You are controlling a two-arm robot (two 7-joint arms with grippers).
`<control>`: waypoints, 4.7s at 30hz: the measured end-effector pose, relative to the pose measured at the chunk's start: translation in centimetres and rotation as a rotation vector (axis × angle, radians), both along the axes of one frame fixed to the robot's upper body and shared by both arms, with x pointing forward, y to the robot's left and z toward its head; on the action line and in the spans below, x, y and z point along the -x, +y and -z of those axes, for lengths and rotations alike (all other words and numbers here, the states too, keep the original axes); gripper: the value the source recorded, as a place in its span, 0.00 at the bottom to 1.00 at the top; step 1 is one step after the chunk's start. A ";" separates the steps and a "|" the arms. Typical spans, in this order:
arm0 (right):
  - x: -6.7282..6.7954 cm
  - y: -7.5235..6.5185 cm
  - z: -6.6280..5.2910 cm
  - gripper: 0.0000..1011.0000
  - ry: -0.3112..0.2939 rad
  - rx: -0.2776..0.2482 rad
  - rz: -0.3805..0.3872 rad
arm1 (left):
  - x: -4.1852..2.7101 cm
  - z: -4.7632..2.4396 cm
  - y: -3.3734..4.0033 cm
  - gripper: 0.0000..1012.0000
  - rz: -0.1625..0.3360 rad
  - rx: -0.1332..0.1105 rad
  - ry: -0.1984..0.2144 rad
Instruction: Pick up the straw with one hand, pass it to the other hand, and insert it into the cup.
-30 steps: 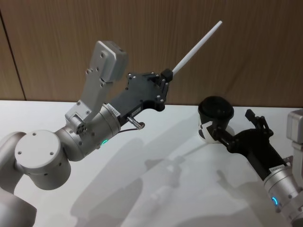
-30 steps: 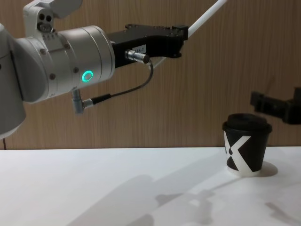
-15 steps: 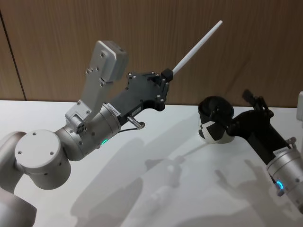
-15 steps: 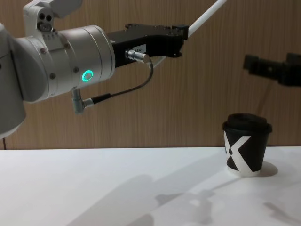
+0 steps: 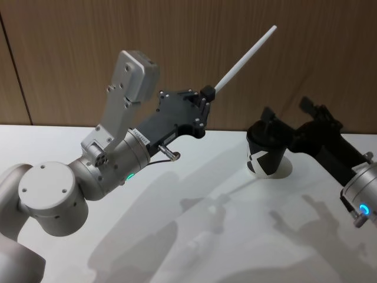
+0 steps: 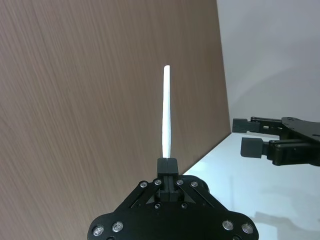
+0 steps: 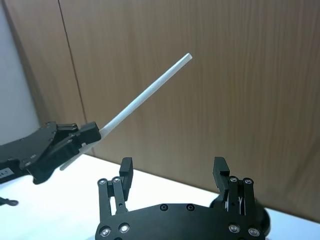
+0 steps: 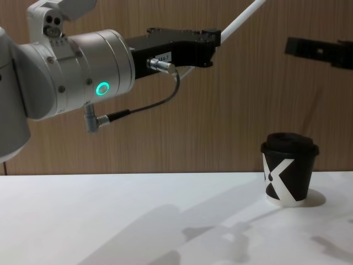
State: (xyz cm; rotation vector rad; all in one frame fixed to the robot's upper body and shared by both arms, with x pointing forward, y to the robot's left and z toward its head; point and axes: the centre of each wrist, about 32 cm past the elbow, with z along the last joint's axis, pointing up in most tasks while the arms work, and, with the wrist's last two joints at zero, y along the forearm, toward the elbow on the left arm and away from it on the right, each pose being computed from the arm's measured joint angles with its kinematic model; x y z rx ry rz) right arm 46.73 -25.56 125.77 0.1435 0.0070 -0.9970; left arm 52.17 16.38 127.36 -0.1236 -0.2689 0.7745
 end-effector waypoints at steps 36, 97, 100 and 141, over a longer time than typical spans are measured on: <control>-3.6 -1.8 -6.0 0.99 0.266 -0.349 -0.238 | 0.00 0.00 0.00 0.00 0.000 0.000 0.000; -9.2 2.3 -6.2 0.85 0.364 -0.388 -0.292 | 0.00 0.00 0.00 0.00 0.000 0.000 0.000; -9.3 2.3 -6.1 0.77 0.366 -0.388 -0.290 | 0.00 0.00 0.00 0.00 0.000 0.000 0.000; -9.7 2.4 -6.0 0.01 0.370 -0.392 -0.278 | 0.00 0.00 0.00 0.06 0.000 0.000 0.000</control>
